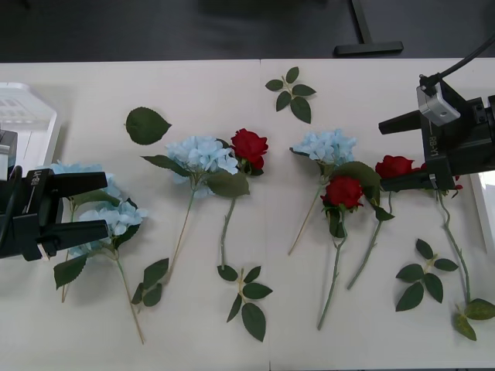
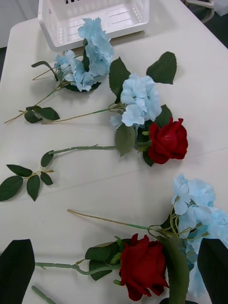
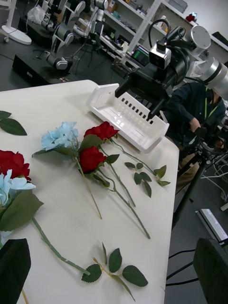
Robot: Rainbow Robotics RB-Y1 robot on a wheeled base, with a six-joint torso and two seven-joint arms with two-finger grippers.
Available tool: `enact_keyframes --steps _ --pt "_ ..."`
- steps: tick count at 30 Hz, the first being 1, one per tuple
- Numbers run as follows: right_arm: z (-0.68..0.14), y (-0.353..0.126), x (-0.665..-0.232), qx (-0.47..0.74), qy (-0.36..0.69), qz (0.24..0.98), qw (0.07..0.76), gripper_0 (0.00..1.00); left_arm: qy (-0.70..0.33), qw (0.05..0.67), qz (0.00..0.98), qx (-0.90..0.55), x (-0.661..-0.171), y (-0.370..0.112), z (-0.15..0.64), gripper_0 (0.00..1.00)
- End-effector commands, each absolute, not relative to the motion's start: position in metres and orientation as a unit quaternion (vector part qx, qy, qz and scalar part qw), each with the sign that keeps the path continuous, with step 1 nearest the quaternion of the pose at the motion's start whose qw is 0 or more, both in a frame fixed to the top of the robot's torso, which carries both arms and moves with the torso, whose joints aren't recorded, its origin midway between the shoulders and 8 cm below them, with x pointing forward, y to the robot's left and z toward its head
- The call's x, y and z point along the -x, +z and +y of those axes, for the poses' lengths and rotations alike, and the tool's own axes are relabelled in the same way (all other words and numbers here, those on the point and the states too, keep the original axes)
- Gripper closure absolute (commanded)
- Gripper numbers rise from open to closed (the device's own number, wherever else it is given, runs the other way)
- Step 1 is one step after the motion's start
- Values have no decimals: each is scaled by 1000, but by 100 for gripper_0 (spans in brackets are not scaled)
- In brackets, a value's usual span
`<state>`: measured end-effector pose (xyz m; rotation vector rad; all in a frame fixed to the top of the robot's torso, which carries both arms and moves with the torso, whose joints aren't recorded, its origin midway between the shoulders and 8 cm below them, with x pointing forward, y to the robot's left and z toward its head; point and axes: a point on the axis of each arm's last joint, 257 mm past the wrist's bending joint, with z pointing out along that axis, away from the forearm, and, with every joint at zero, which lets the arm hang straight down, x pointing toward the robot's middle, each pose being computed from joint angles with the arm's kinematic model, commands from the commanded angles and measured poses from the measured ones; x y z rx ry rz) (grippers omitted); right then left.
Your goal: Place the red flowers into the right box and the blue flowers into the left box. If a person shows an open palm, hand one flower to the person first, then continue sorting.
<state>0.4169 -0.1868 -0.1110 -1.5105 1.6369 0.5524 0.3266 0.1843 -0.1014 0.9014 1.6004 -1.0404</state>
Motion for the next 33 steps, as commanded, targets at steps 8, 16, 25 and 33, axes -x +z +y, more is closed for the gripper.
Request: enact_keyframes --steps 8,16,25,33 --pt "-211 -130 -409 604 196 667 390 0 -384 483 669 -416 -317 -80 201 0" --pt "-261 -166 -436 414 167 841 306 0 -333 455 745 -357 -334 -67 240 0" --pt "-313 -203 -464 234 97 931 263 0 -282 382 854 -211 -364 -129 313 0" --pt "-361 -253 -485 163 43 962 216 0 -221 364 896 -122 -394 -163 375 0"
